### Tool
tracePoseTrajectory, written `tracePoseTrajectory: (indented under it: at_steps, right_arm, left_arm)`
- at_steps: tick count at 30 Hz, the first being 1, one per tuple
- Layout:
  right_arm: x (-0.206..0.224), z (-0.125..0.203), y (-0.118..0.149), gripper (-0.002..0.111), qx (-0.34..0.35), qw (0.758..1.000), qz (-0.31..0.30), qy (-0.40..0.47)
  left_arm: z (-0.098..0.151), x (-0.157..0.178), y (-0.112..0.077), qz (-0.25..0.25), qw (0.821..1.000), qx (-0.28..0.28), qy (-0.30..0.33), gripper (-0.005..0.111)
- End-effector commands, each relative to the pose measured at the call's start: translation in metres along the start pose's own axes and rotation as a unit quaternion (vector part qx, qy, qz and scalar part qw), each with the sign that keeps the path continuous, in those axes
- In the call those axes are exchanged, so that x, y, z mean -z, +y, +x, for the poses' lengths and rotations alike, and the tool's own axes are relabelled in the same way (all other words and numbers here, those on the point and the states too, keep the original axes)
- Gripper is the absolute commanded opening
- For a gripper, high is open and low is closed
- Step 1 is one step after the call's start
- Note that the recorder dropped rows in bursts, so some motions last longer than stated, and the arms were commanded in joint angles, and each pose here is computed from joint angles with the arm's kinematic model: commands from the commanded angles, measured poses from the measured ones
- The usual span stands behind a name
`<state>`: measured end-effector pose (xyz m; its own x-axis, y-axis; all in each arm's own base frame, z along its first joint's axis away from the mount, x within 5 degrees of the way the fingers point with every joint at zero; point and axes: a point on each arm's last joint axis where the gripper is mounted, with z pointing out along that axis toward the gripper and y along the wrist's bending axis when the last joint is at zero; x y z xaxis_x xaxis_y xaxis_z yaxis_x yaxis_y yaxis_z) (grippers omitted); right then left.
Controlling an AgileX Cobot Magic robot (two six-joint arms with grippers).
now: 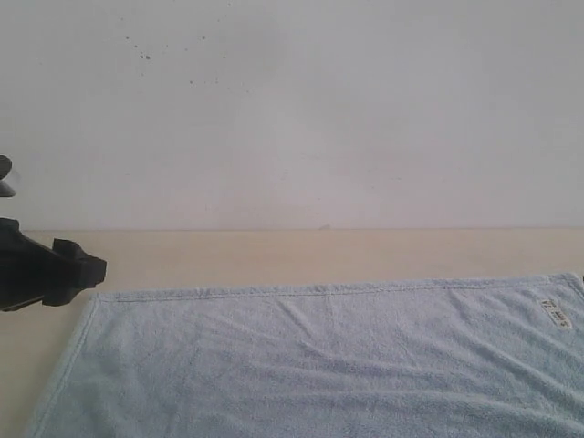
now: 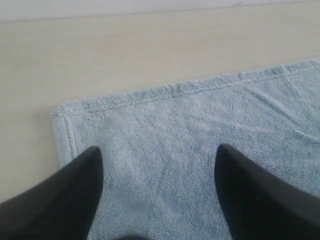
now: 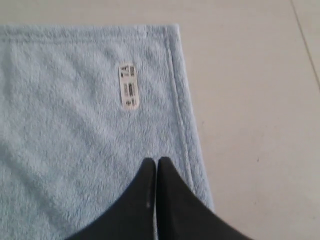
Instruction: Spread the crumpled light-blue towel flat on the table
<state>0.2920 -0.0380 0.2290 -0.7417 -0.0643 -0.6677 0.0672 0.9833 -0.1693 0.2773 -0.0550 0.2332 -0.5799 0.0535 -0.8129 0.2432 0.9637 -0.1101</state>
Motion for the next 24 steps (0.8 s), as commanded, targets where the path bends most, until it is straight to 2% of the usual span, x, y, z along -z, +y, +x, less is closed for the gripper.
tracePoseTrajectory:
  at_steps: [1, 7, 13, 20, 24]
  right_arm:
    - [0.017, -0.031, -0.004, 0.0, -0.004, 0.998, 0.005, -0.059]
    - [0.056, -0.049, -0.001, 0.0, -0.051, 0.982, -0.025, -0.181]
    - [0.108, -0.06, 0.008, 0.0, -0.041, 0.953, -0.05, -0.296]
    - [0.18, -0.051, 0.018, 0.0, -0.025, 0.918, -0.082, -0.387]
    - [0.212, -0.029, 0.019, 0.0, -0.021, 0.9, -0.098, -0.425]
  left_arm:
    - [-0.011, 0.014, -0.003, 0.005, 1.0, -0.007, -0.03, 0.061]
    - [-0.039, 0.059, -0.01, 0.005, 0.993, -0.019, -0.119, 0.061]
    - [-0.046, 0.095, -0.015, 0.003, 0.984, -0.027, -0.176, 0.061]
    - [-0.029, 0.123, -0.018, 0.003, 0.979, -0.031, -0.204, 0.061]
    - [-0.012, 0.135, -0.019, 0.004, 0.977, -0.028, -0.213, 0.061]
